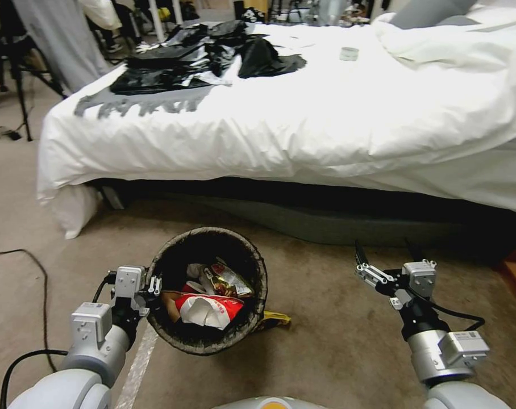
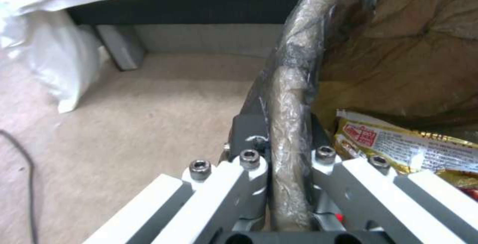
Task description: Pick up the trash bin, then pick up the garbage from the floor and place it into the trash bin.
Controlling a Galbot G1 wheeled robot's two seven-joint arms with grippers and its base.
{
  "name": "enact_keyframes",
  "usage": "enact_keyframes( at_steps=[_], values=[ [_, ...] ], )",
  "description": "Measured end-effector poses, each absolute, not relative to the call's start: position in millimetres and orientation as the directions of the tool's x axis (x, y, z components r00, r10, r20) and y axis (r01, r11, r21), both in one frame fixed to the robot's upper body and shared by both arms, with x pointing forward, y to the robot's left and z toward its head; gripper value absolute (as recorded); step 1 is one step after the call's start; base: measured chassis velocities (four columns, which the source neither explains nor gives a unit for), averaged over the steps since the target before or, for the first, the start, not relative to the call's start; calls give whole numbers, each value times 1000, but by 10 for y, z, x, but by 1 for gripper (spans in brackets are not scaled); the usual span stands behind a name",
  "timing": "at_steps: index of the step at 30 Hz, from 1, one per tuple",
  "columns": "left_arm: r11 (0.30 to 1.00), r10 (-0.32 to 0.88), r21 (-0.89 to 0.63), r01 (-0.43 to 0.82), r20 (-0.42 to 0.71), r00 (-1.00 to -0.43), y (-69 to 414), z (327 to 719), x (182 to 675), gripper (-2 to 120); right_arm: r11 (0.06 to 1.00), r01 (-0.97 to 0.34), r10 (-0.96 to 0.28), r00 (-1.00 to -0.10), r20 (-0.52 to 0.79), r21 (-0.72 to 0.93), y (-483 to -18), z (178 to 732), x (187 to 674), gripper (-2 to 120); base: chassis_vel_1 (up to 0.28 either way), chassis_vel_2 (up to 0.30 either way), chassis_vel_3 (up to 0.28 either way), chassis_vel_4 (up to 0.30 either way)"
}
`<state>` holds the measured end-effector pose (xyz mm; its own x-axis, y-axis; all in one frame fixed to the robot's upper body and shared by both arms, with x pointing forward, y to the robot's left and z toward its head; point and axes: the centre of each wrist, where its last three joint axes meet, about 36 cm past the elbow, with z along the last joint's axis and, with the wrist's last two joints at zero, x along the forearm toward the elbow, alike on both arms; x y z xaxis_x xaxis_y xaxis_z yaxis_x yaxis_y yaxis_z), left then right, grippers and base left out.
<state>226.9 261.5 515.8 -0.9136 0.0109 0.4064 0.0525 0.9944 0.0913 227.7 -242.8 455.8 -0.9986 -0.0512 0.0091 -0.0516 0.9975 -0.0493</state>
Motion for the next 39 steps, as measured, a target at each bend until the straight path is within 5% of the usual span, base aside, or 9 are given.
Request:
enact_keyframes(
  at_steps=[39],
  values=[
    [994,23,90,66,411,-911,2606,5148,2257,1,985,-160,-151,-980,131,-60,-2568,4347,2215,100,83,84,85,83]
  ],
)
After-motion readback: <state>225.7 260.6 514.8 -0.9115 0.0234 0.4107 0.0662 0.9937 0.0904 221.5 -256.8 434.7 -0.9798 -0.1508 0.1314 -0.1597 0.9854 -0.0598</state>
